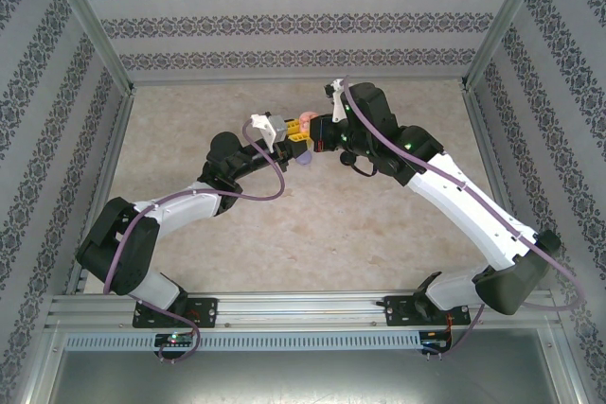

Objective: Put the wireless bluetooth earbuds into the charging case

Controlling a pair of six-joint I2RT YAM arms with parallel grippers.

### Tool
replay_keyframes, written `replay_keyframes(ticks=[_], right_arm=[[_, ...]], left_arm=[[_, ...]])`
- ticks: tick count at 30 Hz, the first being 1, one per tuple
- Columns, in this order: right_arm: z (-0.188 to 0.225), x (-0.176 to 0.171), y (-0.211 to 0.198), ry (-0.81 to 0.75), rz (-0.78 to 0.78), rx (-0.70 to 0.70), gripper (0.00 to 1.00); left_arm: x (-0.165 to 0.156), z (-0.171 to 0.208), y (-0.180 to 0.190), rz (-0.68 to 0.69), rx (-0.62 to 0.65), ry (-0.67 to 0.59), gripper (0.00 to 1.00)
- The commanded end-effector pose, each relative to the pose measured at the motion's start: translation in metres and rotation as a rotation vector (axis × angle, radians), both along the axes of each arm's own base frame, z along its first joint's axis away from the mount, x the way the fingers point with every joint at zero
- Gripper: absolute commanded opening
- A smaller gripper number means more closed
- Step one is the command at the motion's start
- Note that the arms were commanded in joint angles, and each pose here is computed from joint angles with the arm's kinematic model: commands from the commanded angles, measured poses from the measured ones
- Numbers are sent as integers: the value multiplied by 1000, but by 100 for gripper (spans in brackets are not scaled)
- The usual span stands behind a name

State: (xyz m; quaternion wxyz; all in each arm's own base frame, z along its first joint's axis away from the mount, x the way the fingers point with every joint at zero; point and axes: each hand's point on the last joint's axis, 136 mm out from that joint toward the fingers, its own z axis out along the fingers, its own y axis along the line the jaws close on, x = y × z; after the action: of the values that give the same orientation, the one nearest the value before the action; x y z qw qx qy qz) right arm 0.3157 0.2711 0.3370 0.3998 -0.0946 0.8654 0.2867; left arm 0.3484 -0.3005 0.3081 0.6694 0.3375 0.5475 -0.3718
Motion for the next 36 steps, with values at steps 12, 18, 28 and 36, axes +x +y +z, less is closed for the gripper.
replay_keyframes(ticks=[12,18,28,36], right_arm=[[46,-1,-33,-89,-60,88,0],[36,8,-58,-66,-117,75,0],[32,37,-66,-39,-129,62,0],[20,67,-38,27,-63,63,0]], left_arm=[[-6,9,-4,-28,-5,-24,0],[-8,4,-5,-39,15,-19,0],[-20,-11,-13,-131,62,30,0],[-29,-15,-23,-183,73,43,0]])
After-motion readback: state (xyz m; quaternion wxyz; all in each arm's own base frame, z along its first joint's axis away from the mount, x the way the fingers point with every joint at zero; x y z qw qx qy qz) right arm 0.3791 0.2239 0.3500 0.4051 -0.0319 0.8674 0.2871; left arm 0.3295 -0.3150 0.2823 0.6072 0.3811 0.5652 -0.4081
